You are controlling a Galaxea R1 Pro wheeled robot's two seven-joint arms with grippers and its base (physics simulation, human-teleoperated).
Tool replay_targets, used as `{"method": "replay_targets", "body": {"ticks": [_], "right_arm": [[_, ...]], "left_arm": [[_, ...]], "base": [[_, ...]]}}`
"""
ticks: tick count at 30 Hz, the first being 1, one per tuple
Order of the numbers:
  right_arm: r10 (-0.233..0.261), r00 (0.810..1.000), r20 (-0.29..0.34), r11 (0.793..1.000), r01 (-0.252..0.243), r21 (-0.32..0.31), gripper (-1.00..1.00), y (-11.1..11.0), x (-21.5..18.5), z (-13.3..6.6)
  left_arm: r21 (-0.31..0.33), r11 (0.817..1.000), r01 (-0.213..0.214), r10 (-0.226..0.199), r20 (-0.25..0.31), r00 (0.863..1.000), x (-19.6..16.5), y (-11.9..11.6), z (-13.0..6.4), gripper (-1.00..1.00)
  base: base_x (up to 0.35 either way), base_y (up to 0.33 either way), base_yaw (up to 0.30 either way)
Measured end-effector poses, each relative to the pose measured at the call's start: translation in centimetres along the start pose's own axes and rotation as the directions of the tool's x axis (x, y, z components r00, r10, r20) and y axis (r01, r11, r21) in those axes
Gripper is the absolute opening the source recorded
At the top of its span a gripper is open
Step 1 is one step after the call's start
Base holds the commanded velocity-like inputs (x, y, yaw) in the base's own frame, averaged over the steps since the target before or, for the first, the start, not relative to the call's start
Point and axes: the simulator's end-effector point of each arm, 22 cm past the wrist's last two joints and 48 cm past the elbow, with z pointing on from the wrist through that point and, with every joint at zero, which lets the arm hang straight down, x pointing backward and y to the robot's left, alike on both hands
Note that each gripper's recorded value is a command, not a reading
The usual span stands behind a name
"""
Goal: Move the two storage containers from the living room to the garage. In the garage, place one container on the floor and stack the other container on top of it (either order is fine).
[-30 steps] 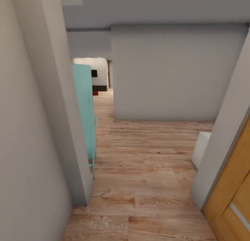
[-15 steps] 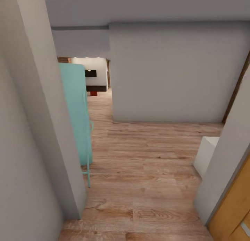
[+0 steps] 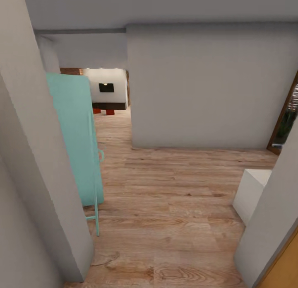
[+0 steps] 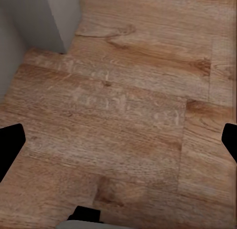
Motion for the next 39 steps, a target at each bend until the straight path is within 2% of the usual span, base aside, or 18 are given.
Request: {"method": "replay_targets", "body": {"ticks": [14, 39], "right_arm": [[0.001, 1.0, 0.0, 1.0, -0.001, 0.006, 1.0, -0.16, 0.01, 0.0], [0.002, 1.0, -0.001, 1.0, -0.002, 0.005, 1.0, -0.14, 0.04, -0.02]], "left_arm": [[0.001, 1.0, 0.0, 0.0, 0.0, 1.0, 0.0, -0.01, 0.0, 1.0], [0.0, 1.0, -0.006, 0.006, 0.0, 1.0, -0.02, 0.3, 0.06, 1.0]], "base": [[0.325, -0.103, 0.0], [0.326, 0.023, 0.0]]}}
